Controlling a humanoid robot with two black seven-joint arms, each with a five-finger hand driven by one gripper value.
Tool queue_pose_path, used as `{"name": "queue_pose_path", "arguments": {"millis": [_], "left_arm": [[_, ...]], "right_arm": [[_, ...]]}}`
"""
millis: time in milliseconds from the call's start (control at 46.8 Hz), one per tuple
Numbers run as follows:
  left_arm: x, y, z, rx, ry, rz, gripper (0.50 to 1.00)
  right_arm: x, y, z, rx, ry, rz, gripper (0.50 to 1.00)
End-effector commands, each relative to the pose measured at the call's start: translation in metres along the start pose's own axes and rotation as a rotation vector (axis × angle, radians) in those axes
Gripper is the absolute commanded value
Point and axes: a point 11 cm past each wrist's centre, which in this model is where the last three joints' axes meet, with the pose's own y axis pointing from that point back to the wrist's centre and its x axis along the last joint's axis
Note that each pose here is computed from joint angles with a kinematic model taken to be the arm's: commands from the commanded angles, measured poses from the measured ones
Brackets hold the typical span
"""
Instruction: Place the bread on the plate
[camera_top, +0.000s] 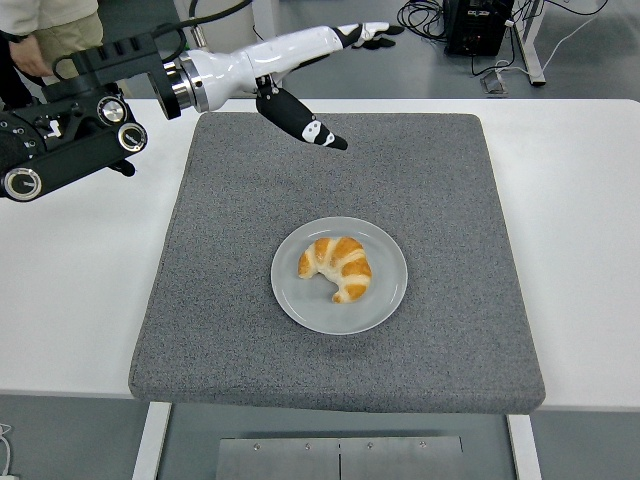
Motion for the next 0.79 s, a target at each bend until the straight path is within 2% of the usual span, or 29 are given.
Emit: {"name": "queue_pose_path", "arguments": {"millis": [0, 299, 534, 769], "left_arm": [[0.009, 0.001, 0.000, 0.003, 0.042, 0.035, 0.974], [0.036, 0.007, -0.002, 0.016, 0.132, 0.140, 0.974], [0.070, 0.026, -0.051, 0.167, 0.290, 0.324, 0.972], [0.085, 0.031, -0.079, 0.204, 0.472, 0.475, 0.974]], "right_arm": [[0.000, 0.000, 0.000, 0.000, 0.000, 0.000, 1.000], [0.000, 0.000, 0.000, 0.000, 0.000, 0.000, 1.000], [0.000, 0.000, 0.000, 0.000, 0.000, 0.000, 1.000], [0.000, 0.000, 0.000, 0.000, 0.000, 0.000, 1.000]]}}
